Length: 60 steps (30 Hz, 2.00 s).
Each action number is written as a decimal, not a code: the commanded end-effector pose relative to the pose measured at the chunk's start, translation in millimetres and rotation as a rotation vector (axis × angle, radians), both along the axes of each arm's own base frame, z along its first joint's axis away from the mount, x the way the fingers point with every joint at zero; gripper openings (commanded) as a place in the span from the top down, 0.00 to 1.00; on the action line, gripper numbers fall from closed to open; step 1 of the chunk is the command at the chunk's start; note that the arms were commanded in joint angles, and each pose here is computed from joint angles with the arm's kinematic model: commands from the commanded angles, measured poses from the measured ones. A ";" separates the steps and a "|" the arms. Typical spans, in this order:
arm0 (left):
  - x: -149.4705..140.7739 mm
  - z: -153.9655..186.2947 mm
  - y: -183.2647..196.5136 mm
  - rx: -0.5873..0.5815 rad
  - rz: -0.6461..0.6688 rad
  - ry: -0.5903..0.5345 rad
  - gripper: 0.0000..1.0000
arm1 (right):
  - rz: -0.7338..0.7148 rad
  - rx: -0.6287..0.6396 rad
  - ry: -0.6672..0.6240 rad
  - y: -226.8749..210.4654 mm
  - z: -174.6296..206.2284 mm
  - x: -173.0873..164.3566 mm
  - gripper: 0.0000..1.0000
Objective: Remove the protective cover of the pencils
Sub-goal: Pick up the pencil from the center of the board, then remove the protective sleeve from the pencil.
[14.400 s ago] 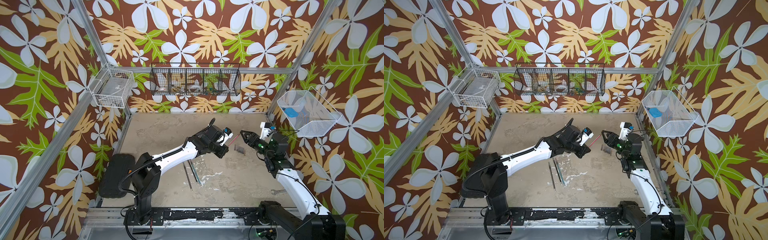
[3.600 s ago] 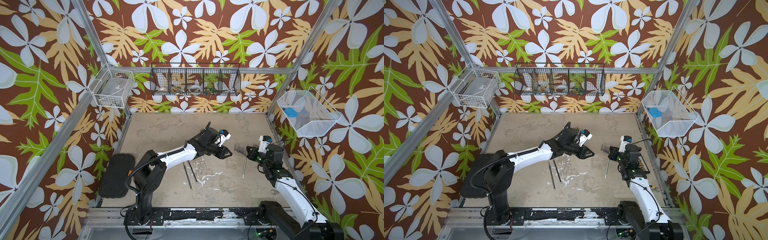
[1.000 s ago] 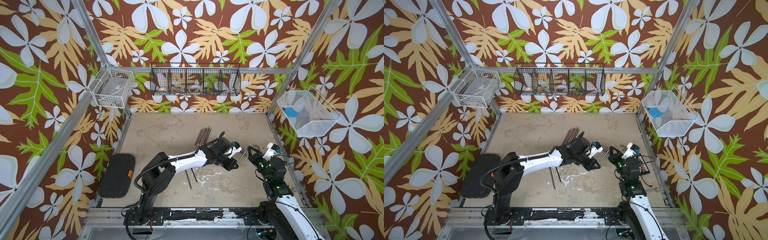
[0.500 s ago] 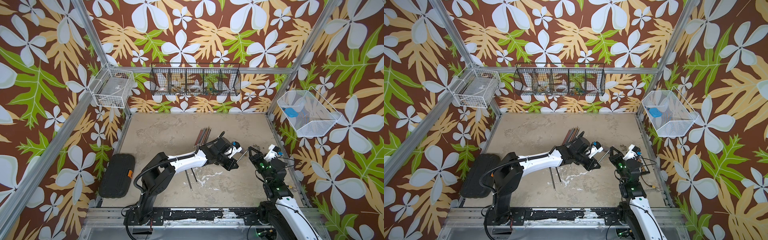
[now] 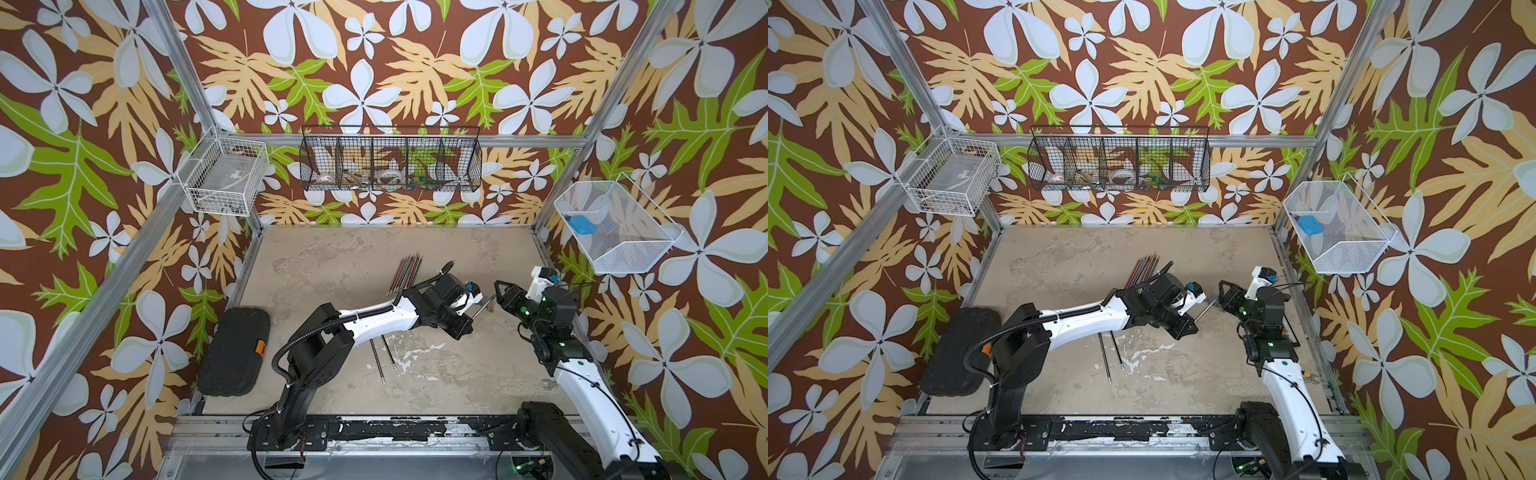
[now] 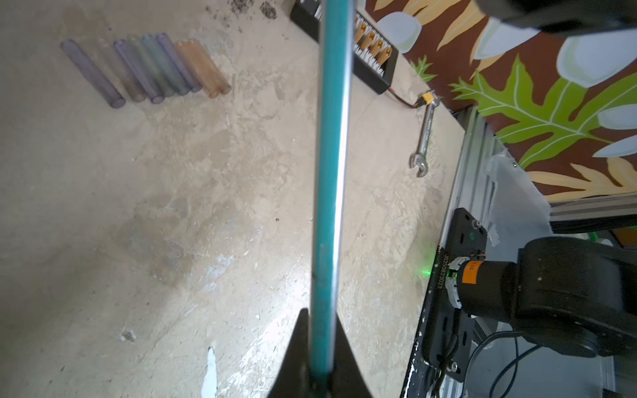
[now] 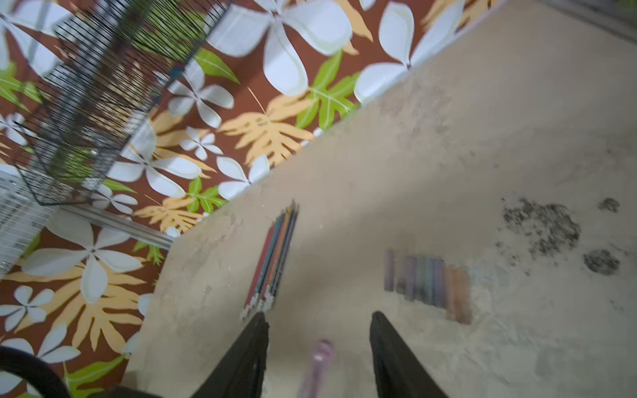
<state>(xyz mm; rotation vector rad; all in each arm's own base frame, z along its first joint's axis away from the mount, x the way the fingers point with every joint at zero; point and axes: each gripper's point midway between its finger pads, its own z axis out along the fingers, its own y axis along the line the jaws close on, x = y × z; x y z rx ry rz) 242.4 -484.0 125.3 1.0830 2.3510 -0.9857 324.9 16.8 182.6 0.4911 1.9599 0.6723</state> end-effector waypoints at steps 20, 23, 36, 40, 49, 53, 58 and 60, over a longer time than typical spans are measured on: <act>0.6 -4.6 1.2 0.021 -0.008 -0.003 1.00 | 0.291 0.210 -0.093 30.2 7.2 -19.9 0.67; 0.3 -4.1 0.9 0.019 -0.010 -0.002 1.00 | 0.290 0.225 -0.089 30.7 6.0 -19.7 0.68; -2.6 -1.8 0.3 0.012 -0.017 0.004 1.00 | 0.282 0.282 -0.092 28.5 11.0 -8.0 0.73; -2.2 -1.4 0.3 0.010 -0.016 0.004 1.00 | 0.282 0.287 -0.087 28.4 10.7 -6.9 0.80; -2.6 -0.9 0.5 0.007 -0.012 0.005 1.00 | 0.249 0.282 -0.058 22.6 -2.2 -0.3 1.00; -2.3 -1.3 0.4 0.007 -0.012 0.006 1.00 | 0.225 0.261 -0.068 17.0 0.0 5.7 1.00; -3.8 0.0 0.7 0.006 -0.014 0.006 1.00 | 0.182 0.215 -0.068 7.3 2.4 15.4 1.00; -3.7 1.7 0.8 0.003 -0.015 0.004 1.00 | 0.162 0.206 -0.073 2.3 3.6 19.4 1.00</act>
